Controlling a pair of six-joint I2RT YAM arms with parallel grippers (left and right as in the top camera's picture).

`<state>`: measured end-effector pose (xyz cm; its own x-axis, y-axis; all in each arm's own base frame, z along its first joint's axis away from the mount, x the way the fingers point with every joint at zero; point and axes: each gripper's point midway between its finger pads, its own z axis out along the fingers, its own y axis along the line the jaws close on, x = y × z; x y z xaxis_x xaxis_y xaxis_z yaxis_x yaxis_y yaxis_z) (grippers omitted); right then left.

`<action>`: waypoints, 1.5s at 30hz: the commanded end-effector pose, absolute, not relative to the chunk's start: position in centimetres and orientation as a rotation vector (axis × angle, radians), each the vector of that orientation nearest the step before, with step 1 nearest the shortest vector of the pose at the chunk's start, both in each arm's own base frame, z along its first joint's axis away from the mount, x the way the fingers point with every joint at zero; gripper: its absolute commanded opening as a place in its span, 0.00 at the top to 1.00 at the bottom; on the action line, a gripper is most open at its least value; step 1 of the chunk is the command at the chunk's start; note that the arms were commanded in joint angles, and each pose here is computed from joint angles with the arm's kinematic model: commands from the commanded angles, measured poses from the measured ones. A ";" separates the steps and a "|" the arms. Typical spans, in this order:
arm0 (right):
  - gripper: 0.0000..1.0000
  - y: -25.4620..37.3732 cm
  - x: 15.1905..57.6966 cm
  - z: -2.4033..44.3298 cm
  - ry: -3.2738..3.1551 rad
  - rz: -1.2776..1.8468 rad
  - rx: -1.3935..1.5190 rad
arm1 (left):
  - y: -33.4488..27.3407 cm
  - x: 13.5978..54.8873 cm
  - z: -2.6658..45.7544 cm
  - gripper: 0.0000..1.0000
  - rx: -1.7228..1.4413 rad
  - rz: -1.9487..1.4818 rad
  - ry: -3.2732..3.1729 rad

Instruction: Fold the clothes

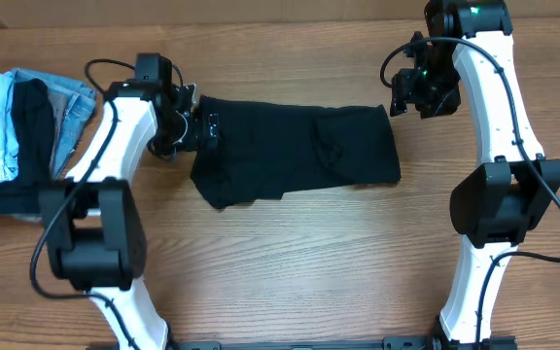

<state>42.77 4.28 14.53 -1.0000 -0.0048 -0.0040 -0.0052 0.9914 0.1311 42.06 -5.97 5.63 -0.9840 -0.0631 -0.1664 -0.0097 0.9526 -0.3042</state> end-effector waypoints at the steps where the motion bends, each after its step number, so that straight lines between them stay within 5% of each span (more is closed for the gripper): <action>1: 0.36 4.3 43.0 15.9 3.091 0.197 -0.019 | -7.6 41.5 2.0 0.04 0.001 -0.601 2.985; 8: 0.36 4.3 43.0 15.9 3.090 0.197 -0.019 | -9.1 40.4 -1.1 0.07 -0.013 -0.663 3.067; 11: 0.36 4.3 43.0 15.9 3.090 0.197 -0.019 | -11.0 39.9 -1.0 0.39 0.050 -0.689 3.074; 14: 0.36 4.3 43.0 15.9 3.090 0.197 -0.019 | -12.0 39.8 -0.9 0.56 0.071 -0.727 3.068; 16: 0.36 4.3 43.0 15.9 3.090 0.197 -0.019 | -11.7 39.8 -0.9 0.85 0.059 -0.722 3.071; 18: 0.36 4.3 43.0 15.9 3.090 0.198 -0.019 | -11.2 39.7 -0.9 0.96 0.038 -0.722 3.079; 32: 0.36 4.6 42.3 15.9 3.116 0.232 -0.010 | 9.6 39.4 13.3 0.96 -0.542 -0.343 2.837; 38: 0.36 4.6 42.1 15.9 3.128 0.232 -0.009 | 3.2 41.8 15.2 0.96 -0.389 -0.517 2.791; 45: 0.36 4.6 42.1 15.9 3.128 0.232 -0.010 | -9.4 44.4 15.5 0.94 -0.094 -0.278 2.745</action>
